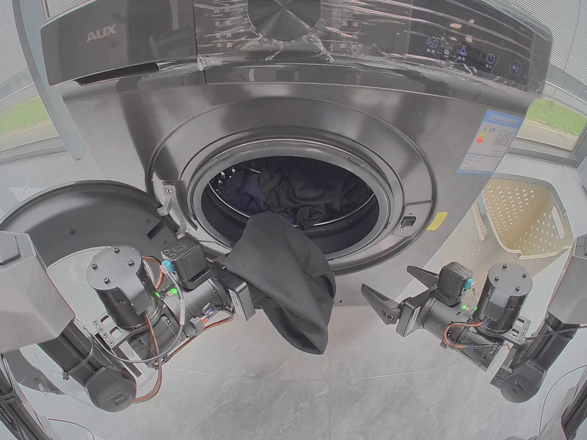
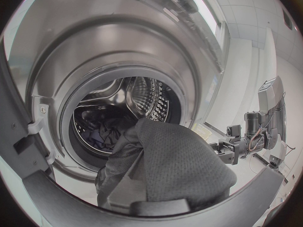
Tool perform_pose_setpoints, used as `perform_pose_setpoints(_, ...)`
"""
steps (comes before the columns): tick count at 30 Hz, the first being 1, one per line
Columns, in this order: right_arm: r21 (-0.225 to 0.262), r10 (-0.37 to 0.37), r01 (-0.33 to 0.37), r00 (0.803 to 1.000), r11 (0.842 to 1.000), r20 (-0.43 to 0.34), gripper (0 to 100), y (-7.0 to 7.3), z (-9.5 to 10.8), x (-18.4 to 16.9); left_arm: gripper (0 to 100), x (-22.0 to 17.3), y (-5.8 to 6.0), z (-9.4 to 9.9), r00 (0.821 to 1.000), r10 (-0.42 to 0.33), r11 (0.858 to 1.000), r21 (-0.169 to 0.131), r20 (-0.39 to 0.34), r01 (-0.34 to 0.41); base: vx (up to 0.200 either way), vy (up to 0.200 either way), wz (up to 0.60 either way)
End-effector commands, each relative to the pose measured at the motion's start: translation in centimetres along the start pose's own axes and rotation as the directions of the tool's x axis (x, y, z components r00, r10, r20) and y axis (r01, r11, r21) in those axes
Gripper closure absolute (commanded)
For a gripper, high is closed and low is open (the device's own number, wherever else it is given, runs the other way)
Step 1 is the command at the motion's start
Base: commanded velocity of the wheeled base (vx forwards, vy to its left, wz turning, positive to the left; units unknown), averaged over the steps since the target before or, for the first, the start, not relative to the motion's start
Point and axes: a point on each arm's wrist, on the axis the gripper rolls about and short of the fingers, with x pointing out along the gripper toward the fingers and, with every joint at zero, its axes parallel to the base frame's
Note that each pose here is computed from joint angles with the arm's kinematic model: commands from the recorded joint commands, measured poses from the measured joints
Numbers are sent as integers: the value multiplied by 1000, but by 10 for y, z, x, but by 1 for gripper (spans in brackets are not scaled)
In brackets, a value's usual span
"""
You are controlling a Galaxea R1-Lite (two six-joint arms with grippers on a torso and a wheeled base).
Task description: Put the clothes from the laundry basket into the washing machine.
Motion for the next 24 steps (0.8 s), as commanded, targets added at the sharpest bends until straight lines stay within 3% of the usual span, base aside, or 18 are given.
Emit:
perform_pose_setpoints(1, -1, -1, 1, 1000, 1000, -13, 0, 0, -3, 0, 100, 1, -2, -4, 1000, -5, 1000, 3, -15, 5, 200, 0, 0)
perform_pose_setpoints(4, -1, 2, -2, 1000, 1000, -15, 0, 0, -4, 0, 100, 2, -6, -9, 999, -19, 1000, 1, -33, 19, 200, 0, 0)
perform_pose_setpoints(14, 0, 19, -19, 1000, 1000, -22, 0, 5, -5, -2, 100, 3, -26, -14, 996, -78, 997, -15, -50, 77, 0, 0, 0)
perform_pose_setpoints(16, 0, 32, -32, 999, 999, -20, 0, 9, -5, -3, 100, 11, -24, -19, 997, -52, 999, -6, -51, 51, 0, 0, 0)
perform_pose_setpoints(20, 0, 45, -45, 999, 999, -25, 0, 13, -6, -4, 100, 22, -23, -20, 997, -62, 998, -16, -35, 61, 0, 0, 0)
perform_pose_setpoints(24, -5, 69, -69, 997, 998, -20, 0, 20, -5, -7, 100, 31, -10, -26, 998, -56, 998, -23, -40, 55, 0, 0, 0)
